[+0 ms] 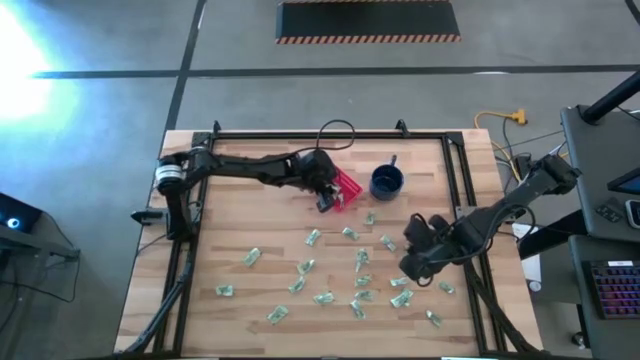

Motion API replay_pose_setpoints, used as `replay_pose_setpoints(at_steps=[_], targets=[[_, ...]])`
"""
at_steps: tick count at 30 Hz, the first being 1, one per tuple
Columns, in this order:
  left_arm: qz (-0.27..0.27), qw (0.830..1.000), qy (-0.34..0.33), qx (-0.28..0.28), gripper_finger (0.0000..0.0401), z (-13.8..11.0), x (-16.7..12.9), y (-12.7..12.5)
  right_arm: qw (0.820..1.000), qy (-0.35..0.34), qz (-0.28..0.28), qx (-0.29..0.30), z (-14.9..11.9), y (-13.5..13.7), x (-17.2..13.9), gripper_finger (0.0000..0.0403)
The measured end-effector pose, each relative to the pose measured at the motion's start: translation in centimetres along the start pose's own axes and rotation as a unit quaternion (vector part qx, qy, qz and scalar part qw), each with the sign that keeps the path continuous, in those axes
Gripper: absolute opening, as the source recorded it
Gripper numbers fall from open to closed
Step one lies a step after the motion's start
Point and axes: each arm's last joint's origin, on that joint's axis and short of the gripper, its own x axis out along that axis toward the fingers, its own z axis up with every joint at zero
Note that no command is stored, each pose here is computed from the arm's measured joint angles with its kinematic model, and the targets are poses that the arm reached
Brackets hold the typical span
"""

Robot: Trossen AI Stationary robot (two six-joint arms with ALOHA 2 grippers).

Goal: Pick and place Stevia / Truvia into bins
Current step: Put the stevia packet into the red basket

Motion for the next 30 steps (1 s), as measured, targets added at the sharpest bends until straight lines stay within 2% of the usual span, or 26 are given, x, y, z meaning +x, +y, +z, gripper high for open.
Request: replay_pose_setpoints(at_steps=[5, 9, 14, 17, 23, 30], targets=[[-0.035, 0.999, 0.009, 0.0, 0.0151, 0.4, -3.0, -0.2, 1.0, -0.022, 0.013, -0.006, -0.7, -0.2, 1.9, 0.0083], [-0.042, 0.999, -0.005, 0.001, 0.0151, 0.9, -6.9, -0.4, 0.998, -0.028, 0.043, 0.028, -1.4, -0.5, 3.8, 0.0107], [-0.047, 0.997, -0.054, -0.004, 0.0151, 1.2, -11.9, -0.4, 0.995, -0.027, 0.051, 0.084, -2.0, -1.0, 5.1, 0.0147], [-0.048, 0.995, -0.088, -0.014, 0.0151, 1.2, -14.6, -0.3, 0.994, -0.026, 0.045, 0.096, -1.9, -1.3, 5.4, 0.0171], [-0.056, 0.987, -0.143, -0.036, 0.0151, 1.0, -18.8, -0.2, 0.995, -0.033, 0.035, 0.086, -1.1, -1.8, 5.9, 0.0203], [-0.077, 0.979, -0.178, -0.067, 0.0151, -0.1, -21.8, -0.5, 0.997, -0.043, 0.023, 0.064, 0.3, -2.0, 6.9, 0.0208]])
